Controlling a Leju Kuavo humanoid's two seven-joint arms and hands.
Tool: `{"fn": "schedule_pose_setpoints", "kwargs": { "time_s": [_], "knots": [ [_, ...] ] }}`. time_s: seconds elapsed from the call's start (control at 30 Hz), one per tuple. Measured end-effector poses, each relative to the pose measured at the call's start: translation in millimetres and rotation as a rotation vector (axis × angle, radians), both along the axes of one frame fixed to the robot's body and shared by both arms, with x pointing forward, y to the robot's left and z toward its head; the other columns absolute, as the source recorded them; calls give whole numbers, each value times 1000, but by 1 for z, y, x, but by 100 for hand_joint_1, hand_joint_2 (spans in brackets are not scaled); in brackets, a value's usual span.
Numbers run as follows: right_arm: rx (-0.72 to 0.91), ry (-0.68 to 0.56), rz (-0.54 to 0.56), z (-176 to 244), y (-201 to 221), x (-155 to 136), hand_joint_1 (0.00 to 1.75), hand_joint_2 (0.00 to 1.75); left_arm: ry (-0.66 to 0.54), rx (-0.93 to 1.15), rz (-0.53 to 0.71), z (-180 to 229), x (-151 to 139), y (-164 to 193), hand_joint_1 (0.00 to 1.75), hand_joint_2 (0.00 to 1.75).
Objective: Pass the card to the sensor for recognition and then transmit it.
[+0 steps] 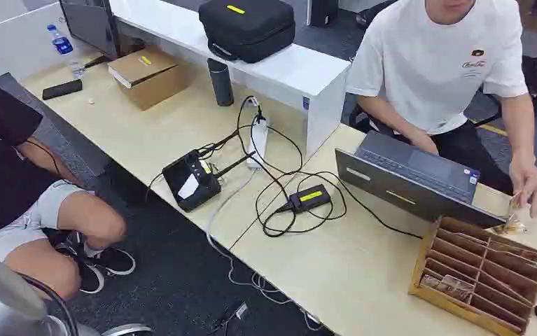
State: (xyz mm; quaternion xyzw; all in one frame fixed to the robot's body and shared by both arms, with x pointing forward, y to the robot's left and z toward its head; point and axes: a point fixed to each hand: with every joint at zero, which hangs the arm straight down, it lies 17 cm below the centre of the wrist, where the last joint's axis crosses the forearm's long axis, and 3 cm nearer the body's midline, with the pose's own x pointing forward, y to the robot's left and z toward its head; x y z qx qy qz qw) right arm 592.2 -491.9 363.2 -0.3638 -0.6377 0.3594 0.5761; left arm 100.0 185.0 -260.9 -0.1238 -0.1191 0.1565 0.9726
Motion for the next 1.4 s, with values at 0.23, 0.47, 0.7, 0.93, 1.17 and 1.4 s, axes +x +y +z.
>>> {"fn": "schedule_pose_setpoints", "kwargs": {
  "time_s": [0.23,0.47,0.7,0.93,1.17,1.4],
  "knots": [
    [-40,42,108,-32,88,26,0,175,-125,139,-117,0,12,13,0,175],
    [-58,67,204,-57,162,35,0,175,-127,75,-137,3,10,0,0,175],
    [-75,67,240,-67,191,36,0,175,-136,76,-142,4,10,0,0,175],
    [-96,78,256,-79,200,33,175,175,-140,69,-149,4,10,-2,0,175],
    [-93,39,272,-84,209,27,175,175,-147,69,-155,5,10,-2,0,175],
    [-84,20,273,-86,211,23,175,175,-149,61,-157,5,10,-3,0,175]
  ]
}}
